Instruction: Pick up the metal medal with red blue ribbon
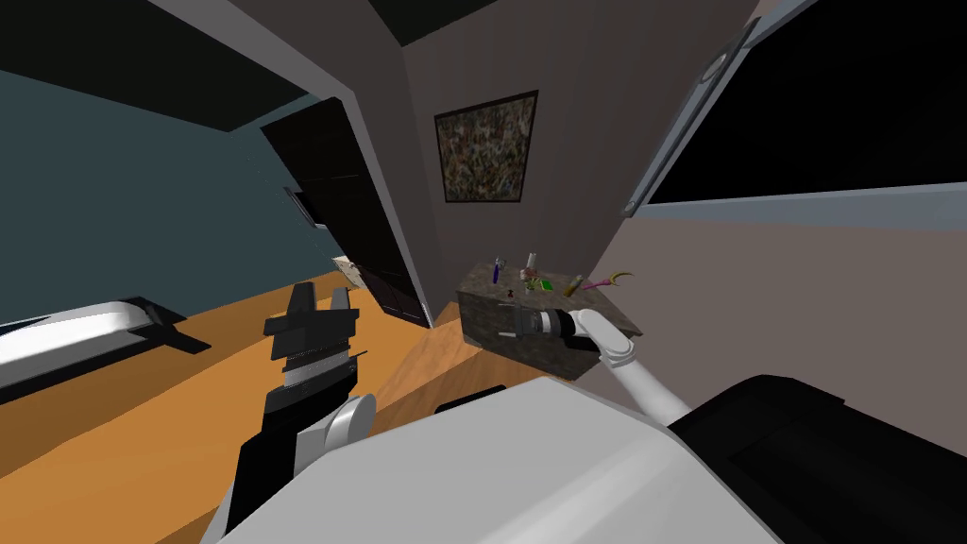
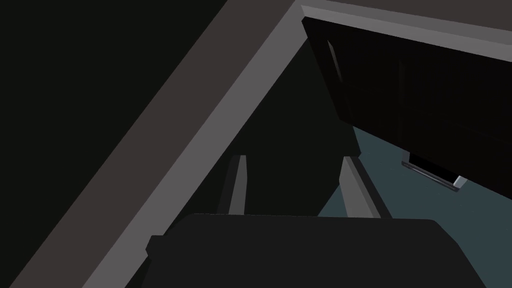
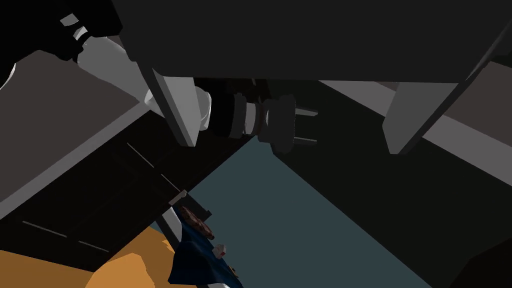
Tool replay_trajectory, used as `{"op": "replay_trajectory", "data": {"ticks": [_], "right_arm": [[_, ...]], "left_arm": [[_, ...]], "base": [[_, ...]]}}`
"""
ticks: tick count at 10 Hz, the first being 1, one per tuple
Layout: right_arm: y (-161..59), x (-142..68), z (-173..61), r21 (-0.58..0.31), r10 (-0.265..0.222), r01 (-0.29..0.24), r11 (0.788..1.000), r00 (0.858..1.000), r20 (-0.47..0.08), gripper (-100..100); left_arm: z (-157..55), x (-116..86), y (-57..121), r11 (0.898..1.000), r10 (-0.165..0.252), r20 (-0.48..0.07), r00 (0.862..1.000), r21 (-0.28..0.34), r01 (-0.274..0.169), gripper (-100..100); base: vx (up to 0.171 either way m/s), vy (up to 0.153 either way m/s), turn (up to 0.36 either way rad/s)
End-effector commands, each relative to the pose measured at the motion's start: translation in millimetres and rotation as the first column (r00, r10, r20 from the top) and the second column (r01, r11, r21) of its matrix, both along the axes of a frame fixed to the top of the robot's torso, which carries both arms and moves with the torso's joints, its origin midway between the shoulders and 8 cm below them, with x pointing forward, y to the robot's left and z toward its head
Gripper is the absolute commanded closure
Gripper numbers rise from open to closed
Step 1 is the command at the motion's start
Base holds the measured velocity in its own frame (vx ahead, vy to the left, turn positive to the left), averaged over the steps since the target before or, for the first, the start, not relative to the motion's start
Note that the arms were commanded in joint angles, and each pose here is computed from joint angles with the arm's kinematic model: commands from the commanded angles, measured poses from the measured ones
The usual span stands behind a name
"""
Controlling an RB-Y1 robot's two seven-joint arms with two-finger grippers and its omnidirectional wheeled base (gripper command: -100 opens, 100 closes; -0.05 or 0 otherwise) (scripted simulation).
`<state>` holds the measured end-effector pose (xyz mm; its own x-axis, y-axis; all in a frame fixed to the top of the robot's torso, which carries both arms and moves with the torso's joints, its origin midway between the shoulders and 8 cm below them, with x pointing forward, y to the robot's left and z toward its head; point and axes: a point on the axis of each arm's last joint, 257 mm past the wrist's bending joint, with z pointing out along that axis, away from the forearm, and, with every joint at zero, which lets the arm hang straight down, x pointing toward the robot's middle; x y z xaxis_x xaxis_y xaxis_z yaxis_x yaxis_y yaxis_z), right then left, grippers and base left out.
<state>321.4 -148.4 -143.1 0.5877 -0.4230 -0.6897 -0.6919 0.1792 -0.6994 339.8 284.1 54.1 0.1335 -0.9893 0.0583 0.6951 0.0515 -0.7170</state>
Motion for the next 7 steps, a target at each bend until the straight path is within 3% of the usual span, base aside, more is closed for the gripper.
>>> {"op": "replay_trajectory", "data": {"ticks": [1,2,3,5,6,7], "right_arm": [[-11,2,-17,-0.098,0.018,-0.016,0.995,1.000,0.014,-100],[-14,4,-23,-0.129,0.010,-0.008,0.992,1.000,0.018,-100],[-25,4,-35,-0.199,0.034,-0.029,0.980,0.999,0.026,-100],[-30,7,-44,-0.243,0.025,-0.017,0.970,0.999,0.030,-100],[-43,8,-58,-0.321,0.047,-0.034,0.947,0.998,0.035,-100],[-47,10,-63,-0.345,0.042,-0.027,0.938,0.998,0.037,-100]], "left_arm": [[0,0,0.0,1.000,0.000,0.000,1.000,0.000,0.000,0],[0,0,0.0,1.000,0.000,0.000,1.000,0.000,0.000,0],[0,0,0.0,1.000,0.000,0.000,1.000,0.000,0.000,0],[0,0,0.0,1.000,0.000,0.000,1.000,0.000,0.000,0],[0,0,0.0,1.000,0.000,0.000,1.000,0.000,0.000,0],[0,0,0.0,1.000,0.000,0.000,1.000,0.000,0.000,0]], "base": [[0.021,-0.004,0.133],[0.030,0.003,0.076],[0.047,0.003,0.130],[0.030,-0.003,0.034],[0.033,-0.002,0.118],[0.040,-0.007,0.097]]}}
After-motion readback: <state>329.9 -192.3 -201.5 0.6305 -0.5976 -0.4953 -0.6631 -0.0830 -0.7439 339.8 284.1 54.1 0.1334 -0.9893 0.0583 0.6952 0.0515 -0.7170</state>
